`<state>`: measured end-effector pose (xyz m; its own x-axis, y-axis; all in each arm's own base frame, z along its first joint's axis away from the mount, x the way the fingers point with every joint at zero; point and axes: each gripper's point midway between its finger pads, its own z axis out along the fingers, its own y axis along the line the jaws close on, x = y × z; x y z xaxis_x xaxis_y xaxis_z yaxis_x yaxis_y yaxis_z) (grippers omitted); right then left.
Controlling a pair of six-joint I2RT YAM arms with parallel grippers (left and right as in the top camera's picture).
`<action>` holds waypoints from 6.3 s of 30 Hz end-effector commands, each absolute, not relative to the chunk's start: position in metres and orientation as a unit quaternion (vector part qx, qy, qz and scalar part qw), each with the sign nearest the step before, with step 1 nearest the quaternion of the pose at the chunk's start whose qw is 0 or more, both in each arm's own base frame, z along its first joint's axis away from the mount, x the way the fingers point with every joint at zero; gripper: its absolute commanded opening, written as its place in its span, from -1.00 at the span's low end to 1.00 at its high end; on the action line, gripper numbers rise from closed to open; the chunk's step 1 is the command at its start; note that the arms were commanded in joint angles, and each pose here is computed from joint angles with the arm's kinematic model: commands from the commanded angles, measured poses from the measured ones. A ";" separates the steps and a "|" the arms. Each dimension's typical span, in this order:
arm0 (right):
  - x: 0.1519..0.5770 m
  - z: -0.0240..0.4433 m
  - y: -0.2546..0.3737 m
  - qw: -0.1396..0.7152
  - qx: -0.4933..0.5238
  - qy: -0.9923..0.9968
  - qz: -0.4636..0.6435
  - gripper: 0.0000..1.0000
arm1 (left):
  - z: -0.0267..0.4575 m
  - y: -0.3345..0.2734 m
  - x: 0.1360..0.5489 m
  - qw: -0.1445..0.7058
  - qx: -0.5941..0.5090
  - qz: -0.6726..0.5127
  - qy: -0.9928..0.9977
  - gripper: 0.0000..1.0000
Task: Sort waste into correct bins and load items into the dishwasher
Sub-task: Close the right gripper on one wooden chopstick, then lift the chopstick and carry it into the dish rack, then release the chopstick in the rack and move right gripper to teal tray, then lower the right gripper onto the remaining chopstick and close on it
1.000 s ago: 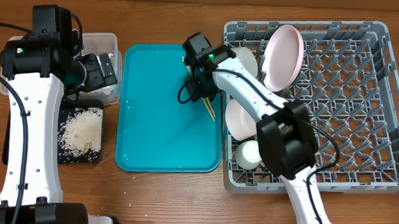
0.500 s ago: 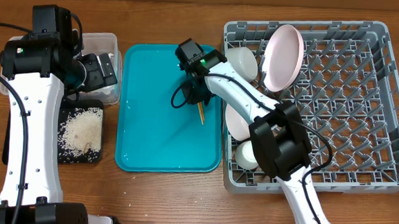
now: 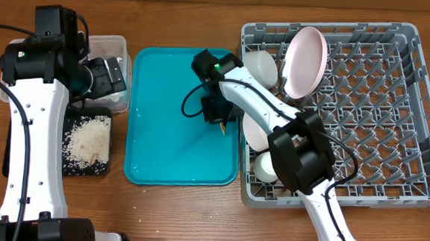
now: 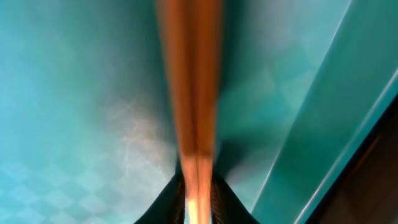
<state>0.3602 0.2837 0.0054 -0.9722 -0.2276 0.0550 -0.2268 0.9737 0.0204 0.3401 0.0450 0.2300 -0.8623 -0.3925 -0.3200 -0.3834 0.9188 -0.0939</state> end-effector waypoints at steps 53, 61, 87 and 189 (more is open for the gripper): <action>0.419 0.010 0.320 -0.059 0.148 -0.987 -0.006 -0.21 | 0.234 0.048 0.341 0.176 -0.199 -0.008 0.964 1.00; 0.395 -0.013 0.305 -0.006 0.149 -0.989 0.014 -0.90 | 0.234 0.048 0.341 0.176 -0.199 -0.008 0.964 1.00; 0.359 0.292 0.282 -0.196 0.130 -0.964 -0.127 -0.92 | 0.234 0.048 0.341 0.176 -0.199 -0.008 0.964 1.00; 0.393 -0.010 0.277 -0.052 0.156 -0.986 0.012 -0.21 | 0.234 0.048 0.341 0.176 -0.199 -0.008 0.964 1.00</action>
